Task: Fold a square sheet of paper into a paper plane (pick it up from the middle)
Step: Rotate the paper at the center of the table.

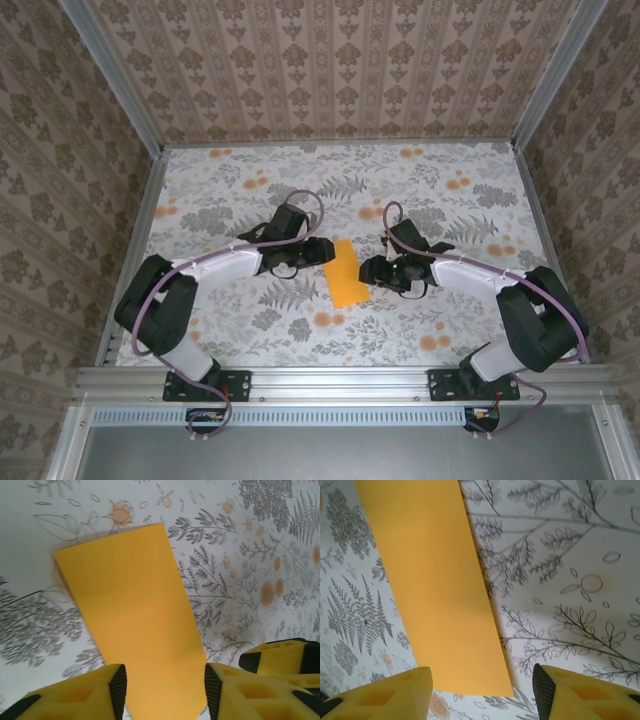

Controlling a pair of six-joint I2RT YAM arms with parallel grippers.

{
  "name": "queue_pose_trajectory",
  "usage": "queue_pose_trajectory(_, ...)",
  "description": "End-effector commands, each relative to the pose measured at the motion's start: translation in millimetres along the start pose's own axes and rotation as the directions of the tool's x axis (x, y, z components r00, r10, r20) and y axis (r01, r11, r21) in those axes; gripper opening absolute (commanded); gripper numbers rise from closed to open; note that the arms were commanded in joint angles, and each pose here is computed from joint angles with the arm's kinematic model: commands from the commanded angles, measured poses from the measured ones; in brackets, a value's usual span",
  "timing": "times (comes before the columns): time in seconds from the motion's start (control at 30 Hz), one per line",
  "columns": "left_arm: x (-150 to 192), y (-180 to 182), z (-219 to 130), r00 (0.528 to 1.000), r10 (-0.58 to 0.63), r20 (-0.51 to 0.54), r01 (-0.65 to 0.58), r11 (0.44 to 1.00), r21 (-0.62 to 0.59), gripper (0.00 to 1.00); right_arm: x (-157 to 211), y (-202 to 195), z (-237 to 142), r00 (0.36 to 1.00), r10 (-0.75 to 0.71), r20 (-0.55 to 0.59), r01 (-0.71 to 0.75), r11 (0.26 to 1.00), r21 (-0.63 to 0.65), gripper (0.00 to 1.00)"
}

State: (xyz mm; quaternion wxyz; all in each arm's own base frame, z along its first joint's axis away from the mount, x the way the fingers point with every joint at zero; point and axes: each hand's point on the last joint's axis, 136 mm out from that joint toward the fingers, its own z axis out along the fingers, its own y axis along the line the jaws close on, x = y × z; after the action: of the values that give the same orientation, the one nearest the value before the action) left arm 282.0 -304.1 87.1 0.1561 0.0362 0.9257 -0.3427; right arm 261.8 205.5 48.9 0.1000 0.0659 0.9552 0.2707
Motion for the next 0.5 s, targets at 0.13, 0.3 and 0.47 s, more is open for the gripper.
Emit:
queue_pose_trajectory(0.13, -2, -5, 23, 0.999, -0.014, -0.040, 0.014, 1.000, 0.015, 0.39, 18, 5, 6, 0.995, 0.002, -0.100, -0.009, 0.998, -0.069, 0.55)
queue_pose_trajectory(0.3, 5, 7, 34, 0.997, -0.034, -0.071, 0.033, 0.999, -0.019, 0.36, 21, 2, 12, 0.992, 0.006, -0.127, -0.014, 0.998, -0.062, 0.55)
queue_pose_trajectory(0.47, 10, 17, 42, 0.994, -0.048, -0.093, 0.043, 0.998, -0.052, 0.35, 23, -2, 14, 0.990, 0.003, -0.138, -0.009, 0.999, -0.041, 0.56)
